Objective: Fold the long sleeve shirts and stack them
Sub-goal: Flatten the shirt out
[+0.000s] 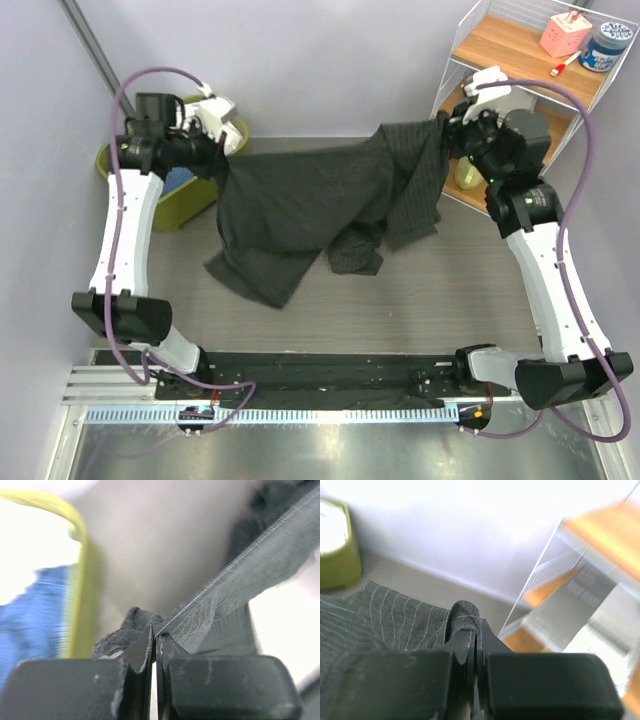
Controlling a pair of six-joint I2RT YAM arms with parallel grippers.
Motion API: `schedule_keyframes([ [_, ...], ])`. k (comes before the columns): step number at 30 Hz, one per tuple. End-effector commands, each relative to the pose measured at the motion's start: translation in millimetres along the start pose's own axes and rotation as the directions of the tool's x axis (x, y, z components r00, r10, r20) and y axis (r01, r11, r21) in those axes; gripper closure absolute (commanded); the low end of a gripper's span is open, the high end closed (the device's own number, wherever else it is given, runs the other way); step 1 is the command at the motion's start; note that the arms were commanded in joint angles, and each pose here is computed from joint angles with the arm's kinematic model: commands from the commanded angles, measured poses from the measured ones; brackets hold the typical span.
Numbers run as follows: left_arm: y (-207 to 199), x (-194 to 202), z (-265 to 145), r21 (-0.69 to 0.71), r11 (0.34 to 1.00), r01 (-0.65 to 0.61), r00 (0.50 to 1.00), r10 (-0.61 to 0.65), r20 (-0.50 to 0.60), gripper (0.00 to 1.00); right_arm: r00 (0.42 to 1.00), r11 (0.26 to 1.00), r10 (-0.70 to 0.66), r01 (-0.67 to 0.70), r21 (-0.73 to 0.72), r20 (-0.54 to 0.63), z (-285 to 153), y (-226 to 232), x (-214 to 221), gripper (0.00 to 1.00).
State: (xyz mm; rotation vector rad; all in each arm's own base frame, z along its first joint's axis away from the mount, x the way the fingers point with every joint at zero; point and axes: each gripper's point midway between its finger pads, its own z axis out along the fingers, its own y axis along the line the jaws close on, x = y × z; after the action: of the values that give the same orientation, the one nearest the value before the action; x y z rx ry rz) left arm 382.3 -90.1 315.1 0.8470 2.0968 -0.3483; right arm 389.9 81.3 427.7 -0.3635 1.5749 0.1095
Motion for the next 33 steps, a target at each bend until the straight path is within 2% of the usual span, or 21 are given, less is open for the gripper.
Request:
schedule_keyframes([
  [1,35.1,-72.1,-79.6,-0.346,0.937,0.054,0.97,0.032,0.24,1.0,0.945,0.987,-0.101,0.056,0.149,0.311,-48.7,-30.9,-124.3,0.99],
  [4,26.1,-99.0,-130.6,-0.439,0.897,0.05,0.922,0.128,0.366,1.0,0.905,0.98,-0.144,0.075,0.184,0.4,-91.3,-33.1,-165.8,0.99],
  [6,18.5,-99.2,-149.7,-0.471,0.88,0.056,0.901,0.159,0.405,1.0,0.878,0.977,-0.165,0.083,0.196,0.449,-126.0,-31.1,-188.1,0.99],
  [7,3.2,-103.5,-178.6,-0.497,0.866,0.054,0.869,0.204,0.451,1.0,0.866,0.978,-0.174,0.099,0.181,0.469,-137.7,-26.1,-194.6,0.99],
  [10,-24.6,-99.6,-223.9,-0.545,0.836,0.062,0.8,0.285,0.527,1.0,0.808,0.977,-0.206,0.137,0.164,0.553,-193.3,-11.5,-217.9,0.99],
  [11,-31.6,-103.8,-238.7,-0.564,0.823,0.063,0.763,0.325,0.559,1.0,0.799,0.977,-0.207,0.145,0.154,0.564,-205.5,-7.5,-220.7,0.99],
  [13,-46.6,-95.1,-255.0,-0.582,0.811,0.064,0.724,0.364,0.586,1.0,0.754,0.978,-0.204,0.121,0.172,0.625,-248.3,-5.4,-241.1,0.99],
  [14,-65.8,-92.9,-281.4,-0.603,0.796,0.061,0.672,0.414,0.614,1.0,0.754,0.977,-0.201,0.11,0.182,0.625,-259.2,-6.5,-242.9,0.99],
  [18,-93.2,-92.9,-334.0,-0.649,0.755,0.096,0.573,0.491,0.656,1.0,0.642,0.968,-0.246,0.125,0.217,0.726,-335.8,6.9,-279.3,0.99],
  [20,-101.6,-99.7,-367.2,-0.675,0.724,0.139,0.525,0.524,0.671,1.0,0.62,0.966,-0.251,0.115,0.23,0.744,-348.2,8.8,-290.0,0.99],
  [21,-100.6,-105.3,-375.0,-0.681,0.716,0.152,0.515,0.531,0.673,1.0,0.58,0.962,-0.266,0.108,0.25,0.77,-366.9,10.3,-302.5,0.99],
  [22,-99.3,-108.8,-381.9,-0.684,0.709,0.171,0.51,0.531,0.677,1.0,0.569,0.96,-0.273,0.106,0.26,0.776,-369.6,9.6,-308.3,0.99],
  [23,-107.6,-116.3,-404.3,-0.691,0.698,0.188,0.472,0.553,0.686,1.0,0.574,0.955,-0.285,0.103,0.277,0.768,-359.0,4.2,-314.0,0.99],
  [24,-95.8,-124.7,-393.4,-0.687,0.703,0.183,0.5,0.535,0.681,1.0,0.559,0.95,-0.299,0.099,0.295,0.773,-362.2,2.0,-321.2,0.99],
  [26,-90.6,-128.4,-378.8,-0.682,0.718,0.141,0.535,0.524,0.663,1.0,0.586,0.945,-0.311,0.109,0.307,0.748,-342.6,-4.6,-319.2,0.99],
  [28,-74.0,-121.5,-339.6,-0.674,0.734,0.086,0.606,0.498,0.62,1.0,0.666,0.947,-0.308,0.143,0.289,0.679,-295.1,-12.9,-296.7,0.99],
  [29,-70.9,-115.9,-321.7,-0.662,0.748,0.052,0.631,0.489,0.602,1.0,0.733,0.954,-0.288,0.161,0.255,0.616,-259.9,-15.8,-268.0,0.99],
  [30,-59.6,-97.5,-281.9,-0.634,0.773,0.018,0.693,0.447,0.565,1.0,0.762,0.957,-0.286,0.195,0.216,0.581,-240.3,-11.7,-249.7,0.99],
  [31,-54.8,-88.8,-264.7,-0.628,0.778,-0.008,0.716,0.443,0.54,1.0,0.779,0.96,-0.279,0.208,0.188,0.561,-226.2,-9.1,-234.3,0.99],
  [32,-52.3,-80.3,-247.0,-0.613,0.789,-0.032,0.732,0.436,0.523,1.0,0.846,0.969,-0.246,0.214,0.12,0.473,-184.9,-8.0,-189.2,0.99],
  [33,-42.1,-54.5,-206.2,-0.577,0.816,-0.048,0.789,0.385,0.478,1.0,0.856,0.967,-0.254,0.236,0.097,0.45,-178.2,-3.7,-171.8,0.99],
])
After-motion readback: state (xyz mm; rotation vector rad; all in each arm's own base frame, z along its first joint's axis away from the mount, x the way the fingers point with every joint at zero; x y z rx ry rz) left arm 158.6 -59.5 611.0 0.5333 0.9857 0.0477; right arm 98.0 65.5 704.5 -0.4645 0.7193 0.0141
